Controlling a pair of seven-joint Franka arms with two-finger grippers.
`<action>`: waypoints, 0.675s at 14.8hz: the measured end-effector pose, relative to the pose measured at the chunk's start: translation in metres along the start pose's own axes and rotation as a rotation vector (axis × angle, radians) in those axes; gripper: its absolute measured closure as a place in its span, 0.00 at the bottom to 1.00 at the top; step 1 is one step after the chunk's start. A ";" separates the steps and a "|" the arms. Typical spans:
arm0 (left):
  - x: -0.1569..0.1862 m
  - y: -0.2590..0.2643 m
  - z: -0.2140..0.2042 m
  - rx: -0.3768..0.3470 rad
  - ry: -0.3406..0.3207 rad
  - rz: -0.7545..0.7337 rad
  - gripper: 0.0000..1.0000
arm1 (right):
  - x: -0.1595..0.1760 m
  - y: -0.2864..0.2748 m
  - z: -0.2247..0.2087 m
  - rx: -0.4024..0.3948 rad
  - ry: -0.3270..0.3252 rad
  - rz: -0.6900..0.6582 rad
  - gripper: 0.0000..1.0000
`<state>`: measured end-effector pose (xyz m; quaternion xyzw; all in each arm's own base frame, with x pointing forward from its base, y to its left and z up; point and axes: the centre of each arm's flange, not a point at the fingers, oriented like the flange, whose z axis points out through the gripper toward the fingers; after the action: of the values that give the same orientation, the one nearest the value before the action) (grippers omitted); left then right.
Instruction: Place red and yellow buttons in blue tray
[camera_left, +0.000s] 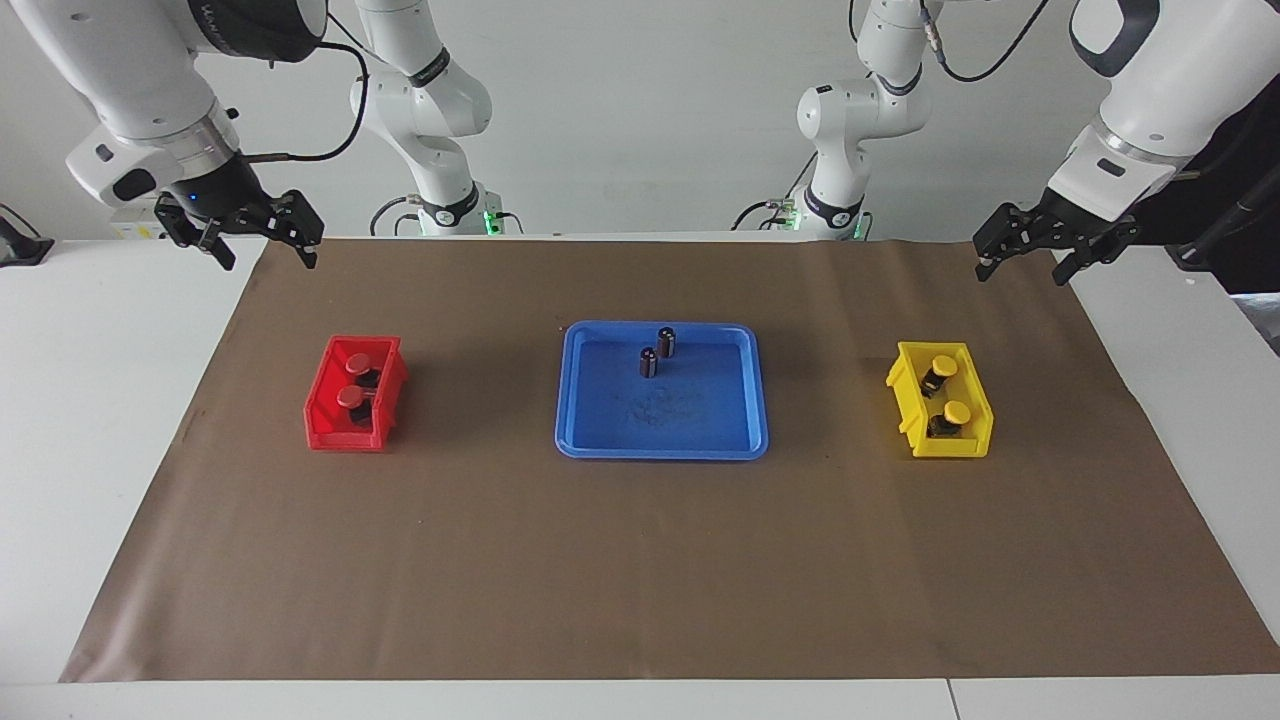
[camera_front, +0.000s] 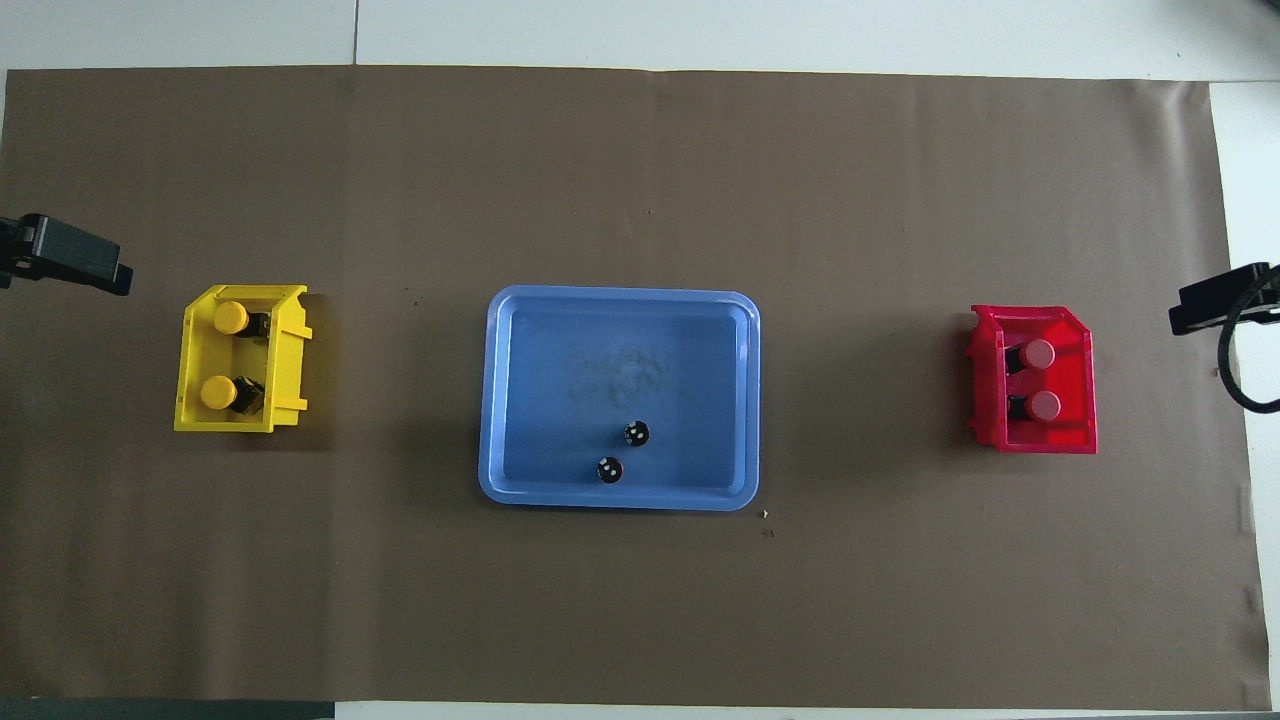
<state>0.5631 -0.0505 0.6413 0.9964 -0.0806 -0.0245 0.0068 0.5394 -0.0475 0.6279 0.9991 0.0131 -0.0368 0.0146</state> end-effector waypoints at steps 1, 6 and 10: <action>0.000 0.000 0.000 0.000 0.000 0.000 0.00 | 0.000 0.000 0.000 0.000 0.000 0.000 0.00; 0.000 0.000 0.000 0.000 -0.003 0.000 0.00 | 0.000 0.000 0.000 0.002 0.000 0.000 0.00; -0.001 -0.002 0.000 0.000 -0.005 -0.003 0.00 | 0.000 0.000 0.000 0.002 0.002 0.000 0.00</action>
<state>0.5626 -0.0488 0.6408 0.9965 -0.0791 -0.0273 0.0067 0.5397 -0.0472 0.6278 0.9992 0.0132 -0.0360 0.0136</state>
